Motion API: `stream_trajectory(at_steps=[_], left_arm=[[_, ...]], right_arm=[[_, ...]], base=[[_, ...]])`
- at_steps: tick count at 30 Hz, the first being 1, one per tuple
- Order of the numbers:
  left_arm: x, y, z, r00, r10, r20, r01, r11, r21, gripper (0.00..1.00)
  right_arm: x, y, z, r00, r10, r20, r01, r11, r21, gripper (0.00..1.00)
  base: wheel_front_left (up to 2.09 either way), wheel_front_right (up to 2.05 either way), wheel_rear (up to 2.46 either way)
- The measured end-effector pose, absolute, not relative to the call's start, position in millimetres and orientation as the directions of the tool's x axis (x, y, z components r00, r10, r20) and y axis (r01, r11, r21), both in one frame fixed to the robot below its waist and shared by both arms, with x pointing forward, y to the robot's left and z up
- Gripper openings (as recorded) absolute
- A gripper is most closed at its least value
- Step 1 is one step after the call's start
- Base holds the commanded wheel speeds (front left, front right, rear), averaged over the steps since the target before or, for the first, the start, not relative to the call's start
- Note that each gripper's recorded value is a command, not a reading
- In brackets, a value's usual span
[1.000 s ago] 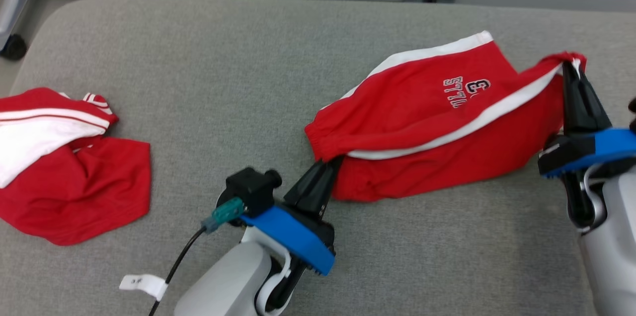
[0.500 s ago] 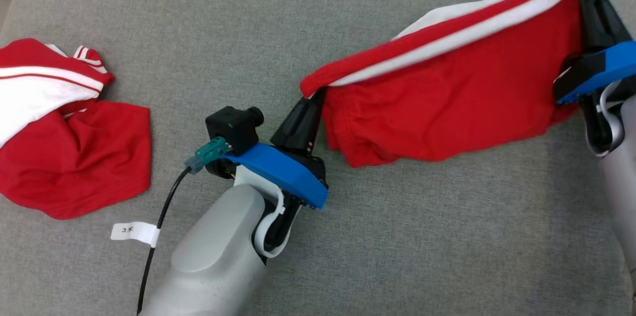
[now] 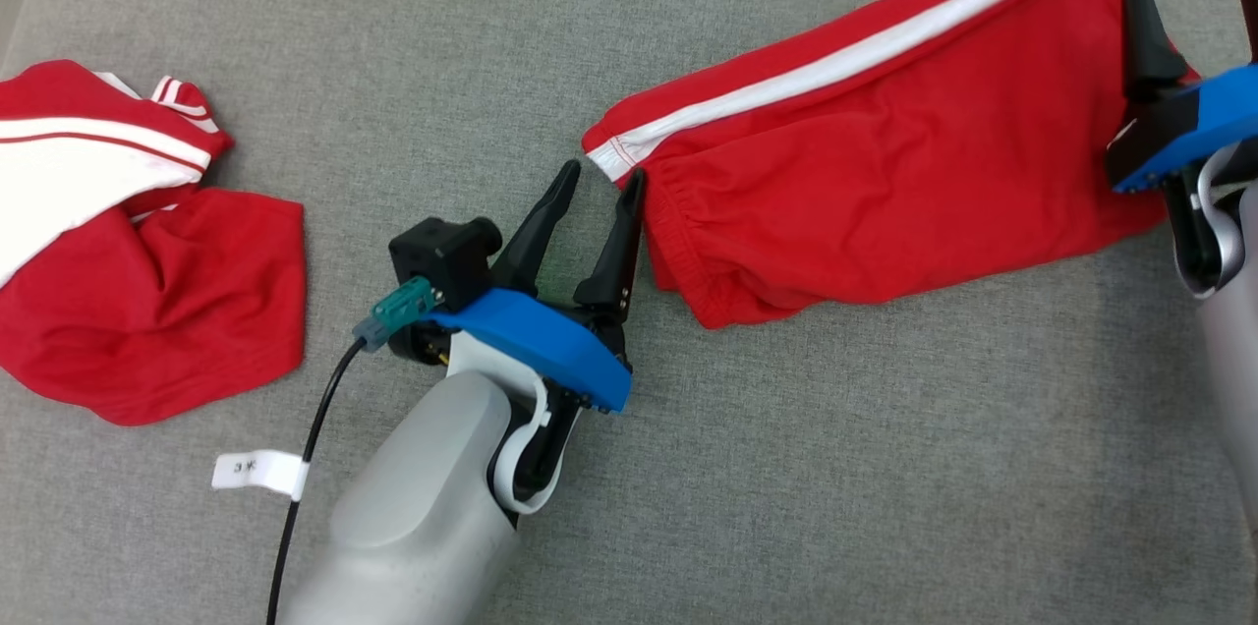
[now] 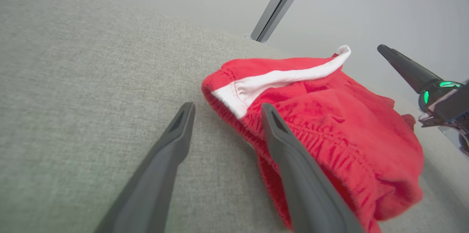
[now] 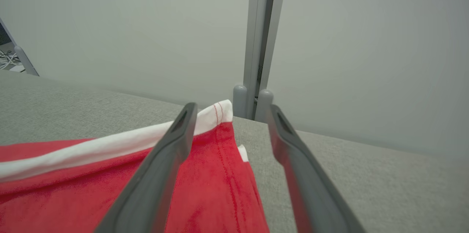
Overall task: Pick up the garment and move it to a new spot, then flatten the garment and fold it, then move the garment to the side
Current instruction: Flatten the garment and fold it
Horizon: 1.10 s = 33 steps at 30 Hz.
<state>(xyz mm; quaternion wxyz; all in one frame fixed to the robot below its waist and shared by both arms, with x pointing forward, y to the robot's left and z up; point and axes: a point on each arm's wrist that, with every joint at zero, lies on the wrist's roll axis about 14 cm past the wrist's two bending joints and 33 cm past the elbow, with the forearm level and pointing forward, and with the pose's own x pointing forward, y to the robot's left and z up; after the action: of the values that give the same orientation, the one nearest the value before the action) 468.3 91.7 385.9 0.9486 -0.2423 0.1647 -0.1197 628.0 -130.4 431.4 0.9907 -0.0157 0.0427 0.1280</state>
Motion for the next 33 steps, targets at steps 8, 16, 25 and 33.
stream_trajectory(at_steps=[8, 16, 25, 33], left_arm=[[454.4, 114.8, 392.9, 0.948, -0.198, -0.248, 0.091, 0.919, -0.385, 1.0], [426.3, 131.9, 395.5, 0.962, -0.11, -0.251, 0.027, 0.949, -0.314, 1.0], [417.5, 142.2, 396.0, 0.964, -0.074, -0.255, -0.007, 0.952, -0.305, 1.0], [413.5, 147.8, 408.1, 0.973, -0.055, -0.225, -0.006, 0.965, -0.263, 1.0]], right_arm=[[604.5, -141.3, 427.7, 0.965, 0.241, -0.105, -0.248, 0.967, -0.057, 1.0], [577.5, -161.0, 382.5, 0.946, 0.187, -0.264, -0.21, 0.976, -0.062, 1.0], [571.2, -154.2, 353.6, 0.906, 0.163, -0.39, -0.161, 0.986, 0.039, 0.0], [555.2, -146.5, 362.7, 0.917, 0.157, -0.367, -0.103, 0.981, 0.162, 0.0]], base=[[0.0, 0.0, 0.0], [0.0, 0.0, 0.0], [0.0, 0.0, 0.0], [0.0, 0.0, 0.0]])
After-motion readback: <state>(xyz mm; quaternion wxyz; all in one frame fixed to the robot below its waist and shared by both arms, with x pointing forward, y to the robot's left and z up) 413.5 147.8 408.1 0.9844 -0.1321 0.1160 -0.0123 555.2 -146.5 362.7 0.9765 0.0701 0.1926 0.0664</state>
